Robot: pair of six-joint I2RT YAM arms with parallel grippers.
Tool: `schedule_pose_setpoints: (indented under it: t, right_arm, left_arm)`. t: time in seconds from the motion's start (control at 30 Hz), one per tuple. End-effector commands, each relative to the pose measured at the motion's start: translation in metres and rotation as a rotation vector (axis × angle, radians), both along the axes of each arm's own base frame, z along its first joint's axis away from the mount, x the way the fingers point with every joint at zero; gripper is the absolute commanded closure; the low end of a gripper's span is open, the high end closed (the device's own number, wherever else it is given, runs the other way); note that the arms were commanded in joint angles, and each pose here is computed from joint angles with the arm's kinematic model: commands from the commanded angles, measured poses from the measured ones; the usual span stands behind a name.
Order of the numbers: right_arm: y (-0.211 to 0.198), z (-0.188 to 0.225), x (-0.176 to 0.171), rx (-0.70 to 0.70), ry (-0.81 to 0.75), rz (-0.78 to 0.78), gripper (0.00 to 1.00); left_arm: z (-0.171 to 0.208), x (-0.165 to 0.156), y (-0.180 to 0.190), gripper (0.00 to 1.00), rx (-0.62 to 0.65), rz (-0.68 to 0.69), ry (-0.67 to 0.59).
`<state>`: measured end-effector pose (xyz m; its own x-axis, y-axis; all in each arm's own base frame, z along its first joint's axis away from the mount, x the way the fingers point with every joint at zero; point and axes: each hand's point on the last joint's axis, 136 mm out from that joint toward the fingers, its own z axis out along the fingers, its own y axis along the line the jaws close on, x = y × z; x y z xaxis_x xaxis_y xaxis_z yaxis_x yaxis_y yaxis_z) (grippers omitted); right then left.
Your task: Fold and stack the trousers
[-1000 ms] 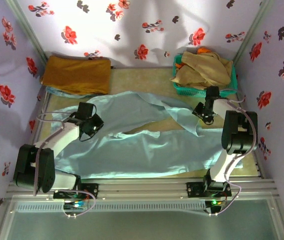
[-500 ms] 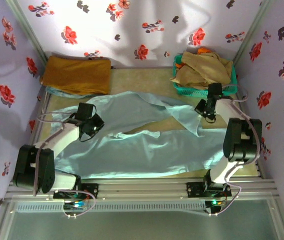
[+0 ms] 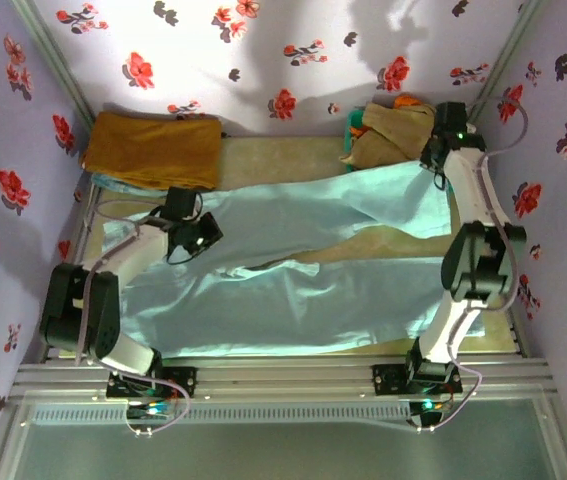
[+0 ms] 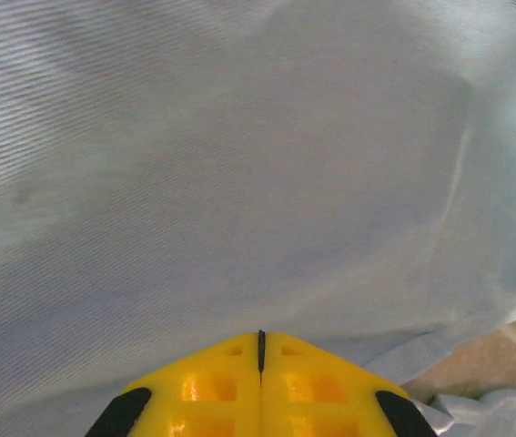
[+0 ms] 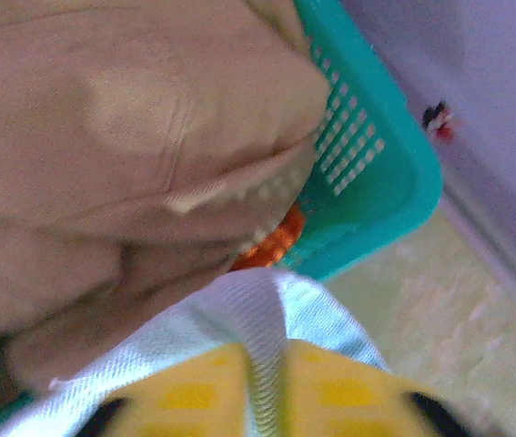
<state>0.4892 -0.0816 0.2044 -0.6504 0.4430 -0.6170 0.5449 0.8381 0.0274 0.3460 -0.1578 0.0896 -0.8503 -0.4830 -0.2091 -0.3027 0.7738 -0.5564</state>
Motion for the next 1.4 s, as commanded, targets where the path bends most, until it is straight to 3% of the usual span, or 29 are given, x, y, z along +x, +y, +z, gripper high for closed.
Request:
schedule_pose_setpoints:
  t: [0.0, 0.07, 0.27, 0.3, 0.47, 0.57, 0.67, 0.7, 0.77, 0.87, 0.97, 1.23, 1.37]
  right_arm:
    - [-0.026, -0.011, -0.010, -0.130, 0.177, -0.047, 0.51]
    - [-0.024, 0.000, -0.011, -0.126, 0.162, -0.047, 0.46]
    - [0.001, 0.046, -0.047, -0.052, -0.006, -0.049, 0.38]
    - [0.007, 0.047, -0.057, -0.030, -0.033, -0.049, 0.36]
    - [0.076, -0.002, -0.100, 0.322, -0.165, 0.070, 0.33]
    - [0.118, -0.044, -0.120, 0.442, -0.089, 0.151, 0.41]
    - [0.140, -0.086, -0.134, 0.468, 0.044, 0.189, 0.66]
    - [0.139, -0.096, -0.139, 0.472, 0.069, 0.177, 0.72]
    - [0.128, -0.113, -0.146, 0.451, 0.098, 0.125, 0.73]
    - [0.099, -0.119, -0.152, 0.410, 0.090, 0.022, 0.49]
    - [0.063, -0.121, -0.156, 0.367, 0.080, -0.088, 0.40]
    - [0.007, -0.149, -0.144, 0.447, 0.122, -0.242, 0.38]
    - [0.001, -0.153, -0.124, 0.489, 0.103, -0.248, 0.44]
  left_arm:
    - [0.003, -0.003, -0.027, 1.00, -0.028, -0.153, 0.010]
    - [0.007, -0.001, -0.048, 1.00, -0.032, -0.221, 0.007]
    - [0.014, 0.007, -0.132, 0.77, -0.023, -0.390, -0.035]
    - [0.011, 0.010, -0.145, 0.77, -0.024, -0.399, -0.039]
    - [-0.031, 0.017, -0.191, 0.83, -0.026, -0.394, -0.012]
    - [-0.053, 0.012, -0.189, 0.87, -0.027, -0.367, 0.013]
    - [-0.072, 0.000, -0.173, 0.92, 0.005, -0.352, 0.036]
    - [-0.076, -0.004, -0.169, 0.95, 0.012, -0.355, 0.045]
    - [-0.087, -0.017, -0.153, 1.00, 0.035, -0.353, 0.067]
    - [-0.101, -0.034, -0.121, 1.00, 0.052, -0.327, 0.098]
    - [-0.103, -0.046, -0.097, 1.00, 0.045, -0.336, 0.111]
    - [-0.093, -0.049, -0.089, 1.00, -0.001, -0.404, 0.095]
    - [-0.084, -0.048, -0.104, 1.00, -0.086, -0.438, 0.084]
